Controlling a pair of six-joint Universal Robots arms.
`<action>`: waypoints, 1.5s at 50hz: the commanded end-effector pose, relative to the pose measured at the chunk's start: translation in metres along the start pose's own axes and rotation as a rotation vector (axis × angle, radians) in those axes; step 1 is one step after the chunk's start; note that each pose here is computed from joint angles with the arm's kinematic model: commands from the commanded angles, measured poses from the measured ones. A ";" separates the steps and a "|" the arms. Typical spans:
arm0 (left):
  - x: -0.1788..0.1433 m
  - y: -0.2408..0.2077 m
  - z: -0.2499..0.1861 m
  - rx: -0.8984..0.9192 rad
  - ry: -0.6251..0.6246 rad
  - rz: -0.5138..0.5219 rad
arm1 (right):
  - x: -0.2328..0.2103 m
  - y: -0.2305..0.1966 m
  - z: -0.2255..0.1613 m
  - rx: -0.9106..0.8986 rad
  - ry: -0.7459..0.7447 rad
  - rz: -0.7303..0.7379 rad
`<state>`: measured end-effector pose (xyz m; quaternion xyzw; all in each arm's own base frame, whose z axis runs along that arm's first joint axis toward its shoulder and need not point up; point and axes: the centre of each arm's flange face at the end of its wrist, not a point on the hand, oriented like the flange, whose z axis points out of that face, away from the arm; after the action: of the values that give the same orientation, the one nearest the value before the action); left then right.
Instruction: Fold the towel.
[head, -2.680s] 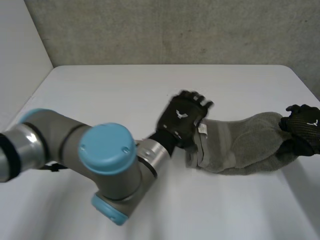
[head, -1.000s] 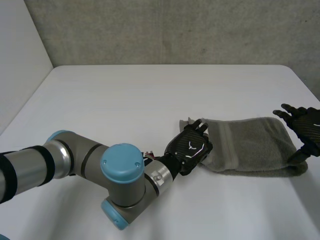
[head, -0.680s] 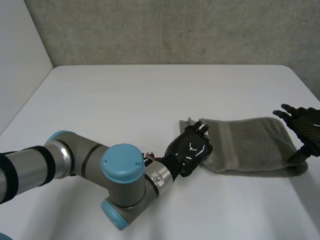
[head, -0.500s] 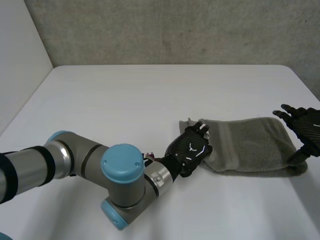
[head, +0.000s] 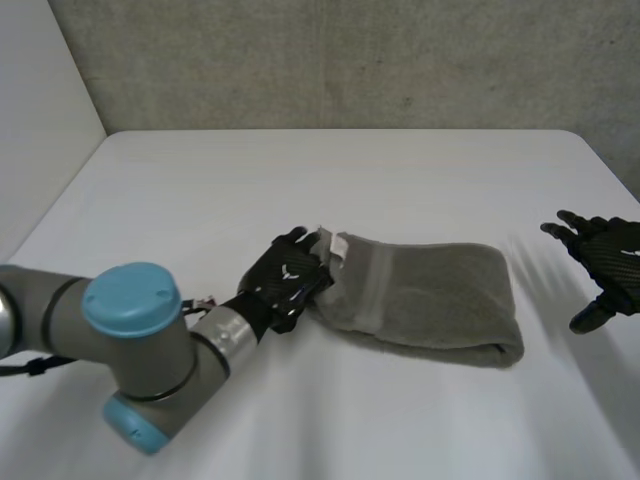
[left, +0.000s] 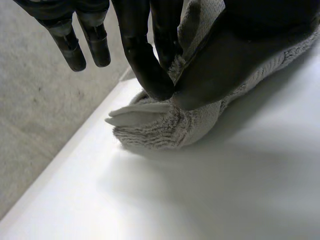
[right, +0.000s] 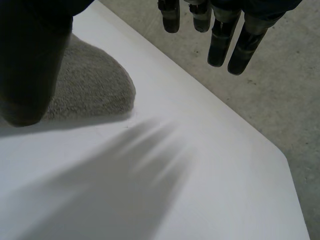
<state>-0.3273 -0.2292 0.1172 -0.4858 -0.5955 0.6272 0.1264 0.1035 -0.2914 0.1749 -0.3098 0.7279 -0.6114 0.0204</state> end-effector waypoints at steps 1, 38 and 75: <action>0.002 0.011 -0.025 -0.066 0.002 -0.028 | -0.013 -0.002 -0.005 -0.027 -0.050 0.036; -0.012 -0.019 -0.057 -0.095 -0.051 -0.046 | -0.082 0.011 0.016 -0.120 -0.085 0.423; 0.055 -0.029 -0.010 -0.049 0.289 -0.042 | -0.084 0.019 0.013 -0.123 -0.082 0.368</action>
<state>-0.3566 -0.1761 0.1218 -0.5572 -0.5972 0.5363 0.2127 0.1685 -0.2603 0.1248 -0.1954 0.8098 -0.5344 0.1431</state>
